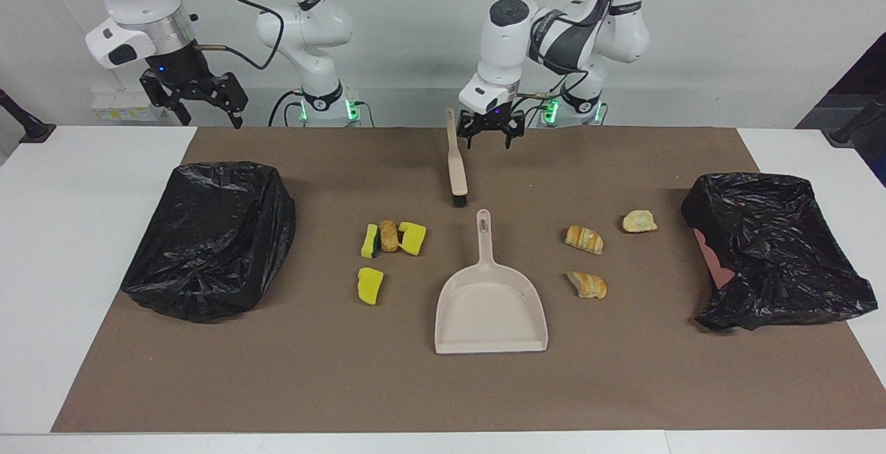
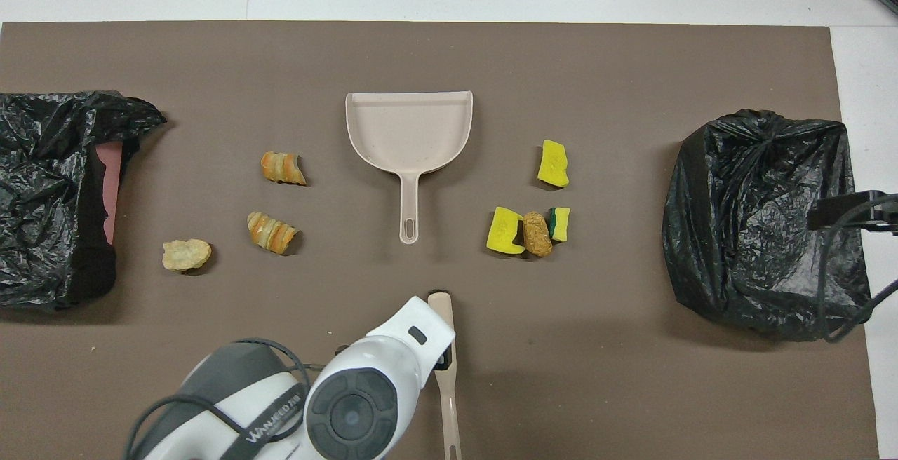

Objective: Sweep and dump trash in bin

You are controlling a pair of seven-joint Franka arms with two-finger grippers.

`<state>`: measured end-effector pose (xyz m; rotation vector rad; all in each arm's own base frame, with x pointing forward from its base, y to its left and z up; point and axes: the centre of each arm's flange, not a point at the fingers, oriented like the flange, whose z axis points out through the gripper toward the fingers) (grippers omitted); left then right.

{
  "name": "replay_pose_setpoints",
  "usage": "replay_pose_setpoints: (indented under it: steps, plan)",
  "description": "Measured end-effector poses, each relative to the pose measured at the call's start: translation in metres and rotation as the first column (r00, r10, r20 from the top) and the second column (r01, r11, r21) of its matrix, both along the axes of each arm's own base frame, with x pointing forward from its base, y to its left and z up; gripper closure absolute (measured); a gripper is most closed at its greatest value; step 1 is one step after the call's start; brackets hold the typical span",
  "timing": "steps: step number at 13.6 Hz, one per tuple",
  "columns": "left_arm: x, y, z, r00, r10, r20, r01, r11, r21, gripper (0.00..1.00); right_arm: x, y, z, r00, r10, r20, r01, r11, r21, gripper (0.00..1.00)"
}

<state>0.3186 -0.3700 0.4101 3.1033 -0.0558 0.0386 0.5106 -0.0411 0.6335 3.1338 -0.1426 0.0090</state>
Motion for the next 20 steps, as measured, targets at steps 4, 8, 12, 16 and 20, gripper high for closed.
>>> replay_pose_setpoints:
  steps: [4, 8, 12, 16, 20]
  plan:
    - [-0.049, -0.04, -0.039, 1.0, -0.01, -0.027, 0.01, 1.0, 0.003, 0.0, 0.0, 0.0, 0.0, 1.0, 0.0, 0.0, 0.0, 1.0, 0.0, 0.0]
    - [-0.092, -0.06, -0.061, 0.996, -0.023, -0.084, 0.021, 0.999, -0.029, 0.0, 0.0, 0.0, 0.0, 1.0, 0.0, 0.0, 0.0, 1.0, 0.0, 0.0]
    - [-0.102, -0.063, -0.077, 0.993, -0.027, -0.111, 0.027, 1.0, -0.007, 0.14, 0.0, 0.0, 0.0, 1.0, 0.0, 0.0, 0.0, 1.0, 0.0, 0.0]
    - [-0.093, -0.058, -0.077, 0.993, -0.004, -0.119, 0.004, 1.0, 0.001, 0.46, 0.0, 0.004, 0.0, 1.0, 0.008, 0.0, -0.008, 1.0, 0.0, 0.0]
    - [-0.085, -0.051, -0.075, 0.99, 0.017, -0.137, -0.014, 1.0, 0.025, 0.74, 0.001, 0.016, 0.0, 1.0, 0.03, 0.0, -0.03, 1.0, -0.002, 0.0]
